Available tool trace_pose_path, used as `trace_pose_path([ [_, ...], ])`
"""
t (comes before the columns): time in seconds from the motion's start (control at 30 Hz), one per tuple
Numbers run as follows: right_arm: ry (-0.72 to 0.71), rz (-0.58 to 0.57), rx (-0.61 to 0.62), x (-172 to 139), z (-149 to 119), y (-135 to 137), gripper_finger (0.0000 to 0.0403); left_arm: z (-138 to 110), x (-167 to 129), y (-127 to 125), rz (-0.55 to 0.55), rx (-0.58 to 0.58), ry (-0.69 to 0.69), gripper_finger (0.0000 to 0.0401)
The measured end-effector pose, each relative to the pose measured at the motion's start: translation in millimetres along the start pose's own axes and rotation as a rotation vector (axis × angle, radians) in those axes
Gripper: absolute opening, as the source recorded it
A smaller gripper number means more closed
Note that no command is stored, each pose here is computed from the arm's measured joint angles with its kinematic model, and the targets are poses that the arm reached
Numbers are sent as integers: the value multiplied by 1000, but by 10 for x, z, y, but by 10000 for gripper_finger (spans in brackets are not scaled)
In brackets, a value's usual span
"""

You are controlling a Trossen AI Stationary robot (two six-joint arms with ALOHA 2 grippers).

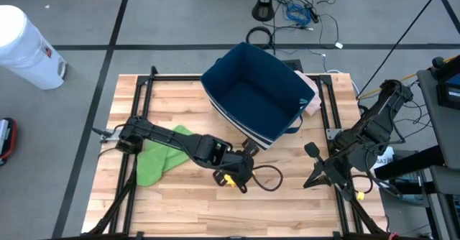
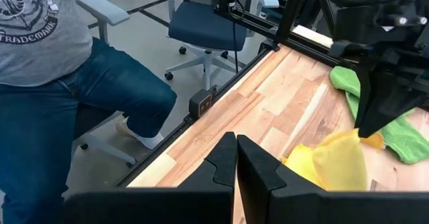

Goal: Fold towel
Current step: Fold the yellow towel

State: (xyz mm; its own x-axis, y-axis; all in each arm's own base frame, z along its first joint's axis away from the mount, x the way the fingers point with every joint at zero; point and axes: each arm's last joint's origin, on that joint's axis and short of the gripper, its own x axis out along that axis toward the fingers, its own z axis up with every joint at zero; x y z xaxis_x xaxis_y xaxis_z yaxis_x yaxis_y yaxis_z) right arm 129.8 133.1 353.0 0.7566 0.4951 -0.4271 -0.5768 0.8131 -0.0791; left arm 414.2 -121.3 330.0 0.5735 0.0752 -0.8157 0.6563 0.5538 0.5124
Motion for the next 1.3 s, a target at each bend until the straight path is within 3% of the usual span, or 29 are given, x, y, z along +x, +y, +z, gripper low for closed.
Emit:
trace_pose_path([
  [0.43,-6,-6,46,1,6,-1,0,48,-2,43,44,13,-48,0],
  [0.53,-6,-5,51,1,6,-1,0,122,-13,94,57,-120,-156,0],
  [0.7,-6,-5,76,1,5,-1,0,242,-51,164,40,-468,-327,0],
  [0.8,-3,-5,83,1,3,-1,0,291,-75,206,52,-591,-394,0],
  [1.03,11,-6,95,7,-10,0,0,336,-113,313,118,-646,-493,0],
  [1.3,40,-7,82,88,-24,18,0,275,-80,312,107,-639,-438,0],
])
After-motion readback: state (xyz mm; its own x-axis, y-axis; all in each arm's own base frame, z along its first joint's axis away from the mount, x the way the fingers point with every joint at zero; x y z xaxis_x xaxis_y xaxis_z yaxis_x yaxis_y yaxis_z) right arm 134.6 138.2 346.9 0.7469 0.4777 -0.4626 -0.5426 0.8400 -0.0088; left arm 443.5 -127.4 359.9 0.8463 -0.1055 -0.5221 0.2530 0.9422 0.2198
